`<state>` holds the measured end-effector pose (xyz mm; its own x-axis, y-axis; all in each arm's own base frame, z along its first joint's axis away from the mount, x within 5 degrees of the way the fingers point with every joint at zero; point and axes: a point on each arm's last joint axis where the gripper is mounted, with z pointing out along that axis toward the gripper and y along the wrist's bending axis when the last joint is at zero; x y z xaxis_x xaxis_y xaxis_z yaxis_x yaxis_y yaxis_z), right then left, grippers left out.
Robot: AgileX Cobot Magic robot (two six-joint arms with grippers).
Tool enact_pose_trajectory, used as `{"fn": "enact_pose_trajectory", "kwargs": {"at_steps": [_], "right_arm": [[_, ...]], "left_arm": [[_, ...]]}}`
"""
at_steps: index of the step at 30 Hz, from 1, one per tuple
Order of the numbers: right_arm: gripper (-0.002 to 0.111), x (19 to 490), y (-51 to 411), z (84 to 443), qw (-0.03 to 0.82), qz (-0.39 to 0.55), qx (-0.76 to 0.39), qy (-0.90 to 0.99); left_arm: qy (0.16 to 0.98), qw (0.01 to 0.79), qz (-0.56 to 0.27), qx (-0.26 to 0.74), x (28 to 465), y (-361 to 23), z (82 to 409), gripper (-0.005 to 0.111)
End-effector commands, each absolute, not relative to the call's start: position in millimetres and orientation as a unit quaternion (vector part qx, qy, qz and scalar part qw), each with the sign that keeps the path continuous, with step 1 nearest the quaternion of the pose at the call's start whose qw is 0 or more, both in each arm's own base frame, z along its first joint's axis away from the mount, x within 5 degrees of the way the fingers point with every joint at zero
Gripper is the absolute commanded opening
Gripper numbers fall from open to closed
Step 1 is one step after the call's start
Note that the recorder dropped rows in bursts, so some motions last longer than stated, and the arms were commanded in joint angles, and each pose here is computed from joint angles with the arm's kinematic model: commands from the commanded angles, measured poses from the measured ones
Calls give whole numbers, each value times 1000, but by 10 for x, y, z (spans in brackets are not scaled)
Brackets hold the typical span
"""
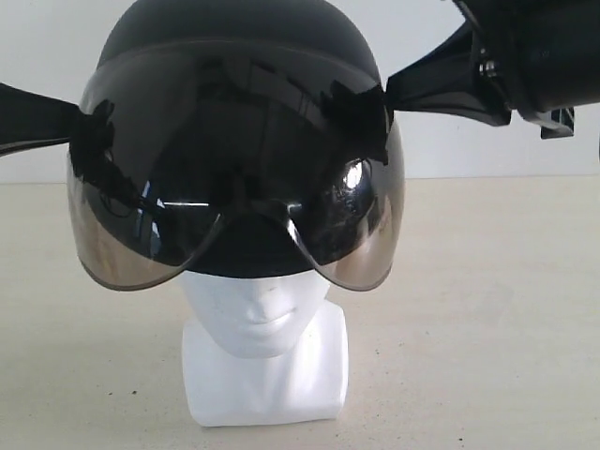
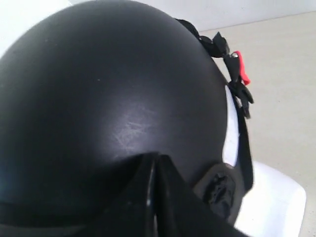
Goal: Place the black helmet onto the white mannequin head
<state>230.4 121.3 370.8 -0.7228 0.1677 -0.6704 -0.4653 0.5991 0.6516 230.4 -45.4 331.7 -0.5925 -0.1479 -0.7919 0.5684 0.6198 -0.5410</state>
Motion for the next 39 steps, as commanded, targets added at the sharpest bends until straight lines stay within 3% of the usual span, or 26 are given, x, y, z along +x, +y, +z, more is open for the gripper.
{"fn": "enact_pose_trajectory", "kwargs": {"at_steps": [1, 27, 39], "right_arm": [[0, 2144, 1273, 3870, 344, 481, -116, 798], [0, 1945, 1266, 4001, 334, 510, -136, 781], [0, 1534, 1138, 4293, 399, 504, -169, 747]], "left_arm": [[786, 417, -432, 145, 2260, -499, 3262, 4], [808, 409, -403, 135, 2517, -429, 2998, 4], [770, 480, -394, 145, 2210, -360, 3414, 4]]}}
